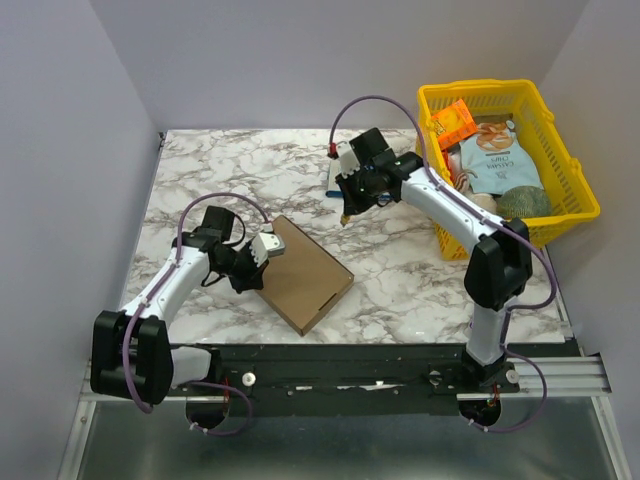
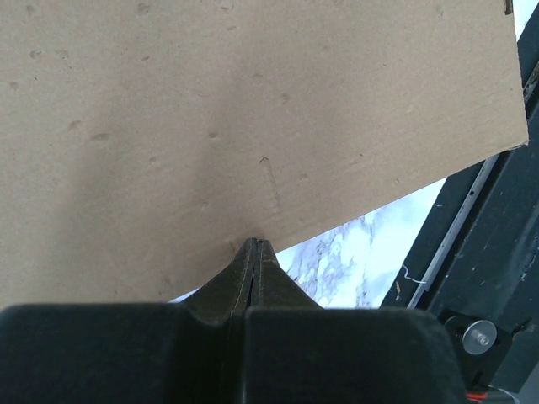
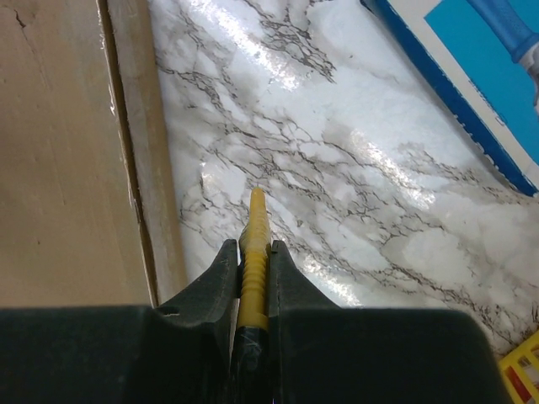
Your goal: Unpack the express box
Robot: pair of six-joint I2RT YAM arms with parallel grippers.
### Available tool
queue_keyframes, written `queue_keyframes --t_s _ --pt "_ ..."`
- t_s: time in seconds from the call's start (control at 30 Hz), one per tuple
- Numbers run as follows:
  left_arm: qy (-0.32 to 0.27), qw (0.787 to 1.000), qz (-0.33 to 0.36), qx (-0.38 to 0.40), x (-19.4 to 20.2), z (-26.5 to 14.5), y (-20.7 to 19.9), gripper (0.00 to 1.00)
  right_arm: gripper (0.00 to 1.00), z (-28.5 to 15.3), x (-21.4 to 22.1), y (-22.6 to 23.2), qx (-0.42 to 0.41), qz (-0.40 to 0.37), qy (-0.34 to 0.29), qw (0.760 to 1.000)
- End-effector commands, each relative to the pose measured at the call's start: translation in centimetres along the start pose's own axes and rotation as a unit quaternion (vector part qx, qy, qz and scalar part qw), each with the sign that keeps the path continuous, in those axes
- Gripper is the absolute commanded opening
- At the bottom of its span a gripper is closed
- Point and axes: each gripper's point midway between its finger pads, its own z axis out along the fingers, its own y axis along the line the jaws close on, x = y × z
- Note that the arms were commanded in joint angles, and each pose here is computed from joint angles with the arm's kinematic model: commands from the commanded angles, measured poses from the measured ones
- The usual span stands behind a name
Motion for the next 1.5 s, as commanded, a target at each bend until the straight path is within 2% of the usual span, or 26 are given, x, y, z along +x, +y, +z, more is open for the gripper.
queue_keyframes --t_s 0.0,0.13,0.3,0.47,0.7,0.9,1.2,1.33,1.47 --pt "0.125 0.991 -0.045 0.022 7.0 0.6 -2.2 0.00 0.00 3.2 -0.4 2.4 -0.035 -0.039 0.013 0.999" --pt "0.147 0.988 -0.050 0.021 7.9 0.7 -2.0 0.00 0.00 6.0 -0.2 3.7 -0.043 -0.066 0.032 0.996" --pt "0.180 0.983 -0.041 0.011 9.5 0.4 -1.8 0.00 0.00 6.4 -1.4 5.0 -0.048 -0.082 0.024 0.995" --pt "0.207 0.978 -0.031 0.014 10.9 0.1 -2.0 0.00 0.01 6.6 -0.6 6.1 -0.061 -0.092 0.033 0.993" --pt "0.246 0.969 -0.027 0.011 12.3 -0.4 -1.7 0.00 0.00 5.4 -1.8 10.6 -0.134 -0.104 0.017 0.985" --pt "0.305 0.952 0.008 0.018 14.2 -1.8 -1.6 0.00 0.01 3.4 -2.8 14.2 -0.178 -0.118 -0.002 0.977" --pt "0.331 0.942 0.041 0.051 14.4 -3.3 -1.9 0.00 0.00 2.0 -2.9 14.4 -0.172 -0.129 -0.011 0.977" --pt "0.370 0.926 0.052 0.061 16.2 -3.8 -2.0 0.00 0.00 0.9 -3.2 14.4 -0.170 -0.133 -0.021 0.976" --pt "0.375 0.923 0.052 0.063 16.6 -3.6 -2.0 0.00 0.00 0.7 -3.2 13.7 -0.150 -0.142 -0.025 0.978"
